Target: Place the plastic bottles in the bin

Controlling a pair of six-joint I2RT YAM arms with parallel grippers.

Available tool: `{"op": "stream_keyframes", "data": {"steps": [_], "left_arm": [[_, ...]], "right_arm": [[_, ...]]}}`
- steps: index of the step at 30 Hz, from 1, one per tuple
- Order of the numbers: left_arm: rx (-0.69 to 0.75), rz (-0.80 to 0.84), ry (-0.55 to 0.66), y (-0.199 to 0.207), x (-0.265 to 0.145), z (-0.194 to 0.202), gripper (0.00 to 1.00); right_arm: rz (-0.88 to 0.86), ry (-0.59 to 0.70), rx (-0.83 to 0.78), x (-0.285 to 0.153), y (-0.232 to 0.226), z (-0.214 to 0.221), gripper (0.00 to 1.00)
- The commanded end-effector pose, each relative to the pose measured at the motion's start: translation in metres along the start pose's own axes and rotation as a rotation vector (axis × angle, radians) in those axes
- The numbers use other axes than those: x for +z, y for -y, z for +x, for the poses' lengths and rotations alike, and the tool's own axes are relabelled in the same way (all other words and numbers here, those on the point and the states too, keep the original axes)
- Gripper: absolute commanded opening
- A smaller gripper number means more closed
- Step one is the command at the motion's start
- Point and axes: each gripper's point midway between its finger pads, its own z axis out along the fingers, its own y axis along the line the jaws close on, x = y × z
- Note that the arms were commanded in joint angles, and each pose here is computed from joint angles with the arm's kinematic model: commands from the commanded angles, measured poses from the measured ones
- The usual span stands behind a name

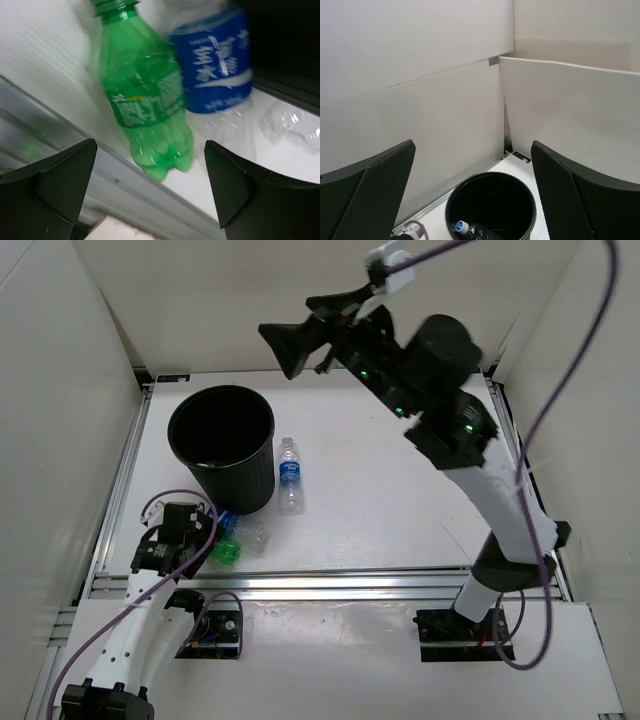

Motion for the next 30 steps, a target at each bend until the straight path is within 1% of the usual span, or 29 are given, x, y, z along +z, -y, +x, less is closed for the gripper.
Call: {"op": "stream_keyframes", "data": {"steps": [1,3,5,7,8,9,11,12,13,14,15,16,17,18,19,21,22,23,24,25,26,27,29,30], "left_arm": [[-0.168,0.074,0.057,0.014,0.017,-0.007,1.00],[-0.182,0.042,0.061,0.003,0.028,-0.003,1.00],[-0.197,0.010,0.079,-0.005,0.034,-0.004,1.00],[-0.190,0.017,0.096,-0.006,0.041,-0.004,1.00],[-0.195,-0.007,0.091,-0.012,0.044,-0.003,0.96],[-0.198,0.002,0.096,-0.010,0.044,-0.004,0.84],[-0.191,-0.021,0.088,-0.017,0.047,-0.001,0.61],[-0.189,-0.034,0.081,-0.020,0.047,0.002,0.55],[-0.193,-0.014,0.093,-0.013,0.038,-0.005,0.48],[-0.189,-0.032,0.082,-0.017,0.031,-0.004,0.40],[-0.189,-0.036,0.092,-0.016,0.023,-0.008,0.40],[-0.212,-0.015,0.125,-0.007,0.005,-0.022,0.40],[-0.227,-0.005,0.148,-0.005,-0.009,-0.029,0.40],[-0.245,-0.005,0.169,-0.005,-0.022,-0.035,0.40],[-0.251,-0.007,0.208,-0.005,-0.050,-0.049,0.40],[-0.236,0.016,0.258,0.000,-0.083,-0.066,0.43],[-0.224,-0.008,0.292,-0.005,-0.101,-0.075,0.43],[-0.243,0.079,0.364,0.012,-0.140,-0.098,0.43],[-0.200,0.093,0.395,0.020,-0.154,-0.111,0.43],[-0.174,0.145,0.437,0.033,-0.173,-0.125,0.43],[-0.167,0.309,0.548,0.067,-0.217,-0.156,0.45],[-0.024,0.336,0.597,0.086,-0.226,-0.171,0.45],[0.107,0.479,0.677,0.127,-0.261,-0.192,0.49],[0.173,0.484,0.705,0.148,-0.256,-0.207,0.54]], "right_arm": [[0.039,-0.176,-0.123,-0.007,-0.006,0.056,1.00],[0.040,-0.217,-0.130,-0.014,-0.007,0.066,1.00],[0.049,-0.229,-0.155,-0.018,-0.007,0.064,1.00],[0.046,-0.235,-0.182,-0.022,-0.014,0.063,1.00],[0.057,-0.244,-0.199,-0.022,-0.011,0.067,1.00],[0.053,-0.233,-0.207,-0.026,-0.014,0.060,1.00],[0.065,-0.245,-0.221,-0.028,-0.011,0.064,1.00],[0.077,-0.245,-0.222,-0.028,-0.009,0.064,1.00],[0.086,-0.244,-0.223,-0.028,-0.007,0.064,1.00],[0.095,-0.256,-0.228,-0.028,-0.005,0.069,1.00],[0.106,-0.266,-0.232,-0.028,-0.003,0.073,1.00],[0.106,-0.278,-0.236,-0.027,-0.003,0.078,1.00],[0.104,-0.288,-0.249,-0.027,-0.002,0.083,1.00],[0.095,-0.321,-0.257,-0.029,-0.005,0.095,1.00],[0.094,-0.330,-0.260,-0.029,-0.005,0.099,1.00],[0.125,-0.361,-0.253,-0.030,0.000,0.112,1.00],[0.152,-0.372,-0.245,-0.031,0.004,0.117,1.00],[0.188,-0.399,-0.239,-0.032,0.009,0.127,1.00],[0.245,-0.390,-0.167,-0.032,0.017,0.124,1.00],[0.262,-0.428,-0.130,-0.037,0.021,0.129,1.00],[0.277,-0.424,-0.081,-0.037,0.031,0.124,1.00],[0.276,-0.428,-0.012,-0.037,0.030,0.127,1.00],[0.262,-0.446,0.030,-0.040,0.040,0.130,1.00],[0.265,-0.451,0.048,-0.042,0.044,0.131,1.00]]}}
